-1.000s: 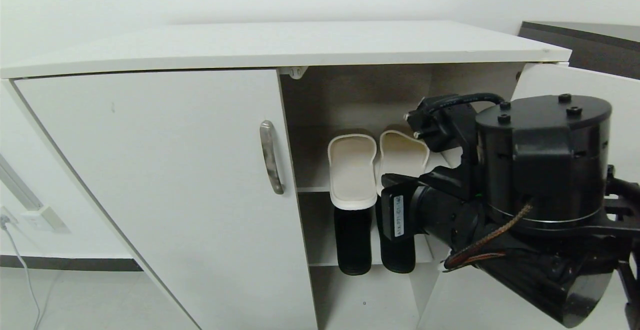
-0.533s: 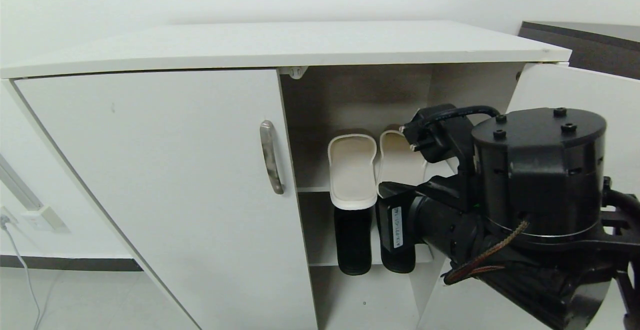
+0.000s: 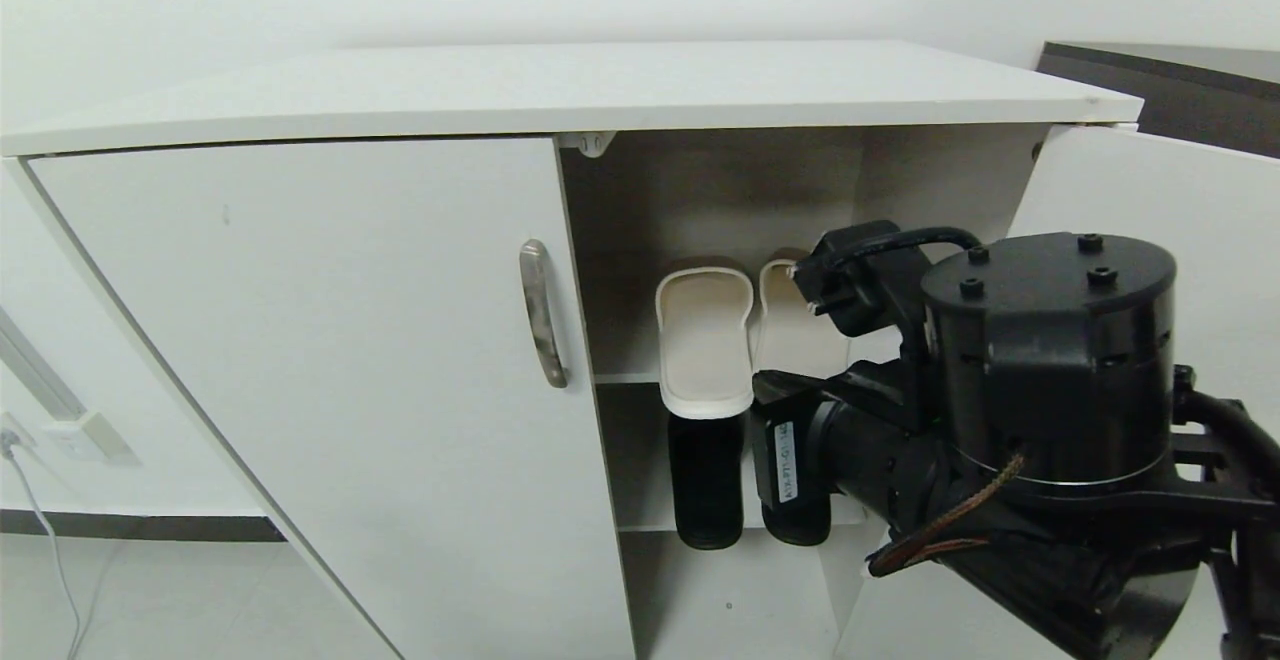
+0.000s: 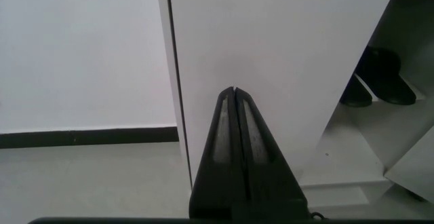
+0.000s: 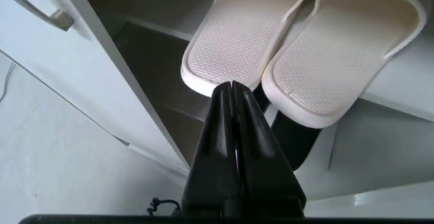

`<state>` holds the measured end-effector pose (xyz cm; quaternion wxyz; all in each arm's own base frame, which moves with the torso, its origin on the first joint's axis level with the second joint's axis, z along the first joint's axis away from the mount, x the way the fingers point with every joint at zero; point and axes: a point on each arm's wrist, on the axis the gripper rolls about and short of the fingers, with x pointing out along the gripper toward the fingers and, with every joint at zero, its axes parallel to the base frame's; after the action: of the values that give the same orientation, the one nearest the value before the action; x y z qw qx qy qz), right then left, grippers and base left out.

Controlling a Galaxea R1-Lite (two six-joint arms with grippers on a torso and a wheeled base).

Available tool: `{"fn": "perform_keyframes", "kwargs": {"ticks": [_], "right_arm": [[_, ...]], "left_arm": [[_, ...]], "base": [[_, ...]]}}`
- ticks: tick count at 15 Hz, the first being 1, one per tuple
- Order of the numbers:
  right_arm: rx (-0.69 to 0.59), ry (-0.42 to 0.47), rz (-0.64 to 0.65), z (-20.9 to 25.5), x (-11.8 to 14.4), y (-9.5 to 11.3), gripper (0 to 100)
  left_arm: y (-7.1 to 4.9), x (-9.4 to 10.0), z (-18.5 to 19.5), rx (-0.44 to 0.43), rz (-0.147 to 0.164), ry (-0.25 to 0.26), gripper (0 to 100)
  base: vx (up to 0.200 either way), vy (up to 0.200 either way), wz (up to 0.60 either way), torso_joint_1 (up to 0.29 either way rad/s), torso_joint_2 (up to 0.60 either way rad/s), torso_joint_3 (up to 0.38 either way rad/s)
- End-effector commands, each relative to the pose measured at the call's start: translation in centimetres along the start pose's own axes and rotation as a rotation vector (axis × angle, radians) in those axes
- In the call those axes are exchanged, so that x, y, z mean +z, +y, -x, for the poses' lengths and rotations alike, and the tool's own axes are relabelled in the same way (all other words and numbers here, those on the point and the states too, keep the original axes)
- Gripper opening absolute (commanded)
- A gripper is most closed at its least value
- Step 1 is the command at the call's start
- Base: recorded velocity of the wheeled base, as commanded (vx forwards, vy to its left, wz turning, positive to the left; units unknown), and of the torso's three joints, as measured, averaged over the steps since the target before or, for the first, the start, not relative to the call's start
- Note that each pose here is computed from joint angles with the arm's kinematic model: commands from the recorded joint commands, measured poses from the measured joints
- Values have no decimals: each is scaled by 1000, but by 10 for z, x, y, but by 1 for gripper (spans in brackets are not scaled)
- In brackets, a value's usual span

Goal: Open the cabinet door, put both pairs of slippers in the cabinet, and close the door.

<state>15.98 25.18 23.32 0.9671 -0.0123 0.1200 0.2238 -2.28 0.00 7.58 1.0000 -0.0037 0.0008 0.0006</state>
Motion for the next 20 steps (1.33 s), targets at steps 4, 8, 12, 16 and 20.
{"fn": "perform_keyframes", "kwargs": {"ticks": [4,8,12,16,20], "right_arm": [[-5,25,22,-6,-11,3,0],[-3,42,34,-9,-17,5,0],[-7,51,37,-10,-19,3,0],[-16,67,47,-13,-25,2,0],[-20,73,49,-16,-26,2,0]], "left_arm": [[0,0,0,0,0,0,0],[0,0,0,0,0,0,0],[0,0,0,0,0,0,0],[0,0,0,0,0,0,0],[0,0,0,2,2,0,0]], "base": [[-200,0,0,4,1,4],[-200,0,0,-1,2,1],[-200,0,0,-1,4,1],[-200,0,0,0,1,4],[-150,0,0,1,-1,2]]}}
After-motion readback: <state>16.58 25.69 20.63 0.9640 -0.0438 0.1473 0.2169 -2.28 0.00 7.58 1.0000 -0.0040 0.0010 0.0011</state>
